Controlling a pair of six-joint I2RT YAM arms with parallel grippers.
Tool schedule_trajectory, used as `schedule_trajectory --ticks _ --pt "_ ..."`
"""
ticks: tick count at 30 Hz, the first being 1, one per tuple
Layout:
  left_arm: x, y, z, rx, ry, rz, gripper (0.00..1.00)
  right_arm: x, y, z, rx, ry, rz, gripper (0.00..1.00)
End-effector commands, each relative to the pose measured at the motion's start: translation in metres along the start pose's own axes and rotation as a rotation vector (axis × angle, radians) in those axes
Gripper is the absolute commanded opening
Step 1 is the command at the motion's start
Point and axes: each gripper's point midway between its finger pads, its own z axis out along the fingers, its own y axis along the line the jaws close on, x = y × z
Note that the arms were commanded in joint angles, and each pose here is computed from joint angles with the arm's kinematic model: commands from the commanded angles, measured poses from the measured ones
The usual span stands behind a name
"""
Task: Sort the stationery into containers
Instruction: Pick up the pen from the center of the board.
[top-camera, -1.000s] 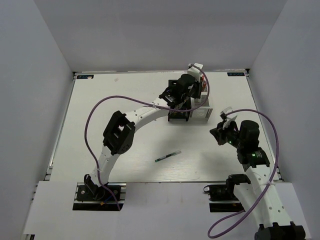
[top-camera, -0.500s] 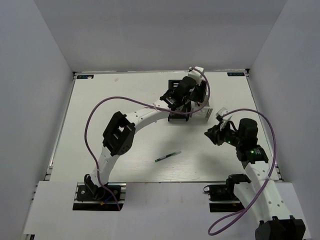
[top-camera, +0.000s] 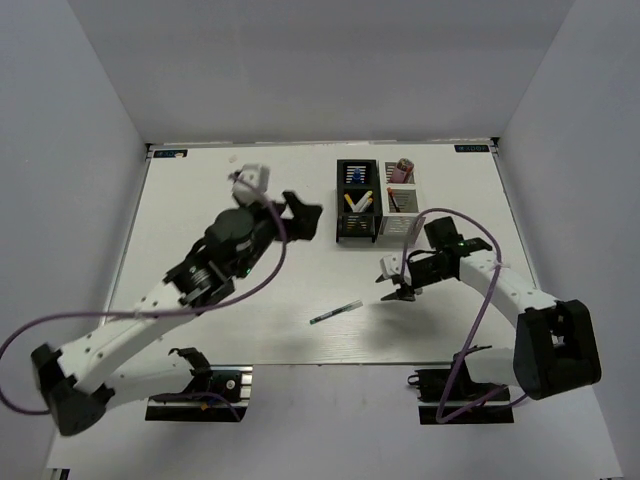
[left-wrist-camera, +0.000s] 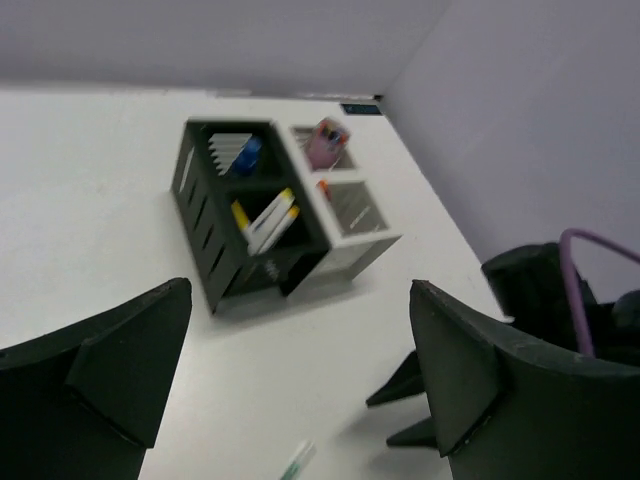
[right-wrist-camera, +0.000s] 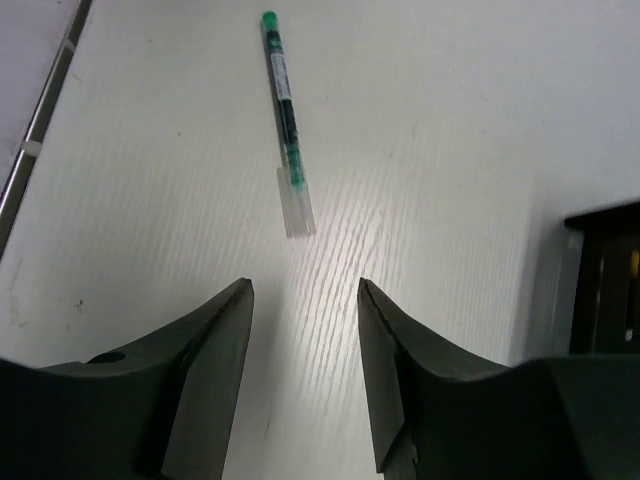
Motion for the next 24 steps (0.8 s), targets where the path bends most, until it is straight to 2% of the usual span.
schedule_trajectory --ticks 1,2,3,5,9,11,16,24 --pt "0.080 0.061 -0.036 -0.185 0.155 -0.096 0.99 -0.017 -0.001 0.016 -0.085 0.014 -0.186 0.52" --pt "0.078 0.066 -0.053 -0.195 0.138 -0.159 0.99 -0.017 -0.006 0.023 -0.093 0.034 -0.215 0.52" --pt "0.097 0.077 -0.061 -0.217 0.170 -0.163 0.99 -0.019 -0.010 0.027 -0.084 0.042 -0.178 0.52" --pt "0.108 0.092 -0.075 -0.270 0.181 -0.182 0.99 -0.025 -0.014 0.038 -0.107 0.063 -0.186 0.52" --pt "0.130 0.115 -0.096 -0.364 0.203 -0.243 0.99 -0.024 0.010 0.072 -0.234 0.144 -0.222 0.50" --pt "0.134 0.120 -0.100 -0.381 0.208 -0.246 0.99 -0.028 0.004 0.085 -0.191 0.157 -0.188 0.50" --pt "0.147 0.135 -0.111 -0.450 0.222 -0.264 0.99 -0.038 0.012 0.111 -0.233 0.199 -0.207 0.50" --pt "0.168 0.156 -0.129 -0.535 0.246 -0.293 0.99 -0.027 0.013 0.133 -0.207 0.282 -0.155 0.50"
